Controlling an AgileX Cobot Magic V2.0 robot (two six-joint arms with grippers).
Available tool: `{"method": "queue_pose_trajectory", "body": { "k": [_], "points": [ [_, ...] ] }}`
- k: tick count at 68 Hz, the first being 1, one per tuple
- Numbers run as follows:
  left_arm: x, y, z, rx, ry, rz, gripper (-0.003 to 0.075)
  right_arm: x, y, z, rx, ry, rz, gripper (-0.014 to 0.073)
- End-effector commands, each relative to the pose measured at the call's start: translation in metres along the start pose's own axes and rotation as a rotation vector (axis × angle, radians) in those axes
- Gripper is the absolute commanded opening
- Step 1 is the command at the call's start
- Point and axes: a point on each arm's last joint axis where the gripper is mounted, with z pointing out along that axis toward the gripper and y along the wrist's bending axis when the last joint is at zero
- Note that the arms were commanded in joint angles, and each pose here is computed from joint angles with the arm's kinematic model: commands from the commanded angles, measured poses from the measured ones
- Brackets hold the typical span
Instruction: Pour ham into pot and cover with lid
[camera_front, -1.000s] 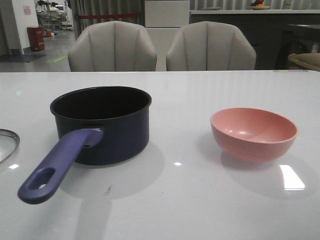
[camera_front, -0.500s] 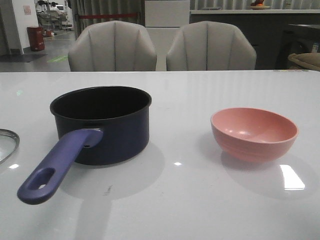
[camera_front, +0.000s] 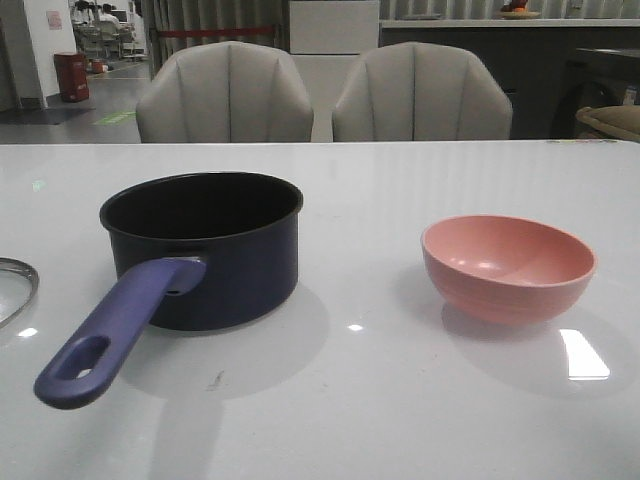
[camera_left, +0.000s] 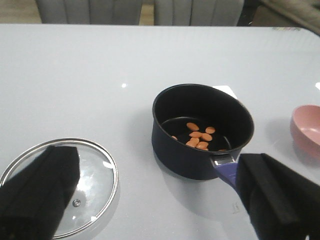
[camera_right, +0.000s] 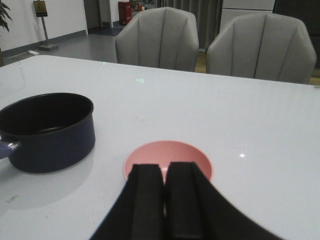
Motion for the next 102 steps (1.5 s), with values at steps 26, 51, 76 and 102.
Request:
{"method": "queue_pose_trajectory", "body": {
  "k": [26, 51, 76, 102],
  "points": [
    [-0.045, 0.041, 0.12, -0.229, 0.392, -0.152, 0.0688, -0.015, -0.002, -0.001, 0.024, -0.087, -0.004, 0.0158],
    [-0.048, 0.09, 0.191, -0.306, 0.75, -0.247, 0.0688, -0.015, -0.002, -0.001, 0.024, -0.087, -0.004, 0.0158],
    [-0.042, 0.109, 0.244, -0.315, 0.931, -0.256, 0.0688, -0.015, -0.002, -0.001, 0.024, -0.087, -0.004, 0.0158],
    [-0.022, 0.119, 0.273, -0.317, 1.004, -0.268, 0.0688, -0.015, -0.002, -0.001, 0.024, -0.087, -0.004, 0.0158]
  ]
}}
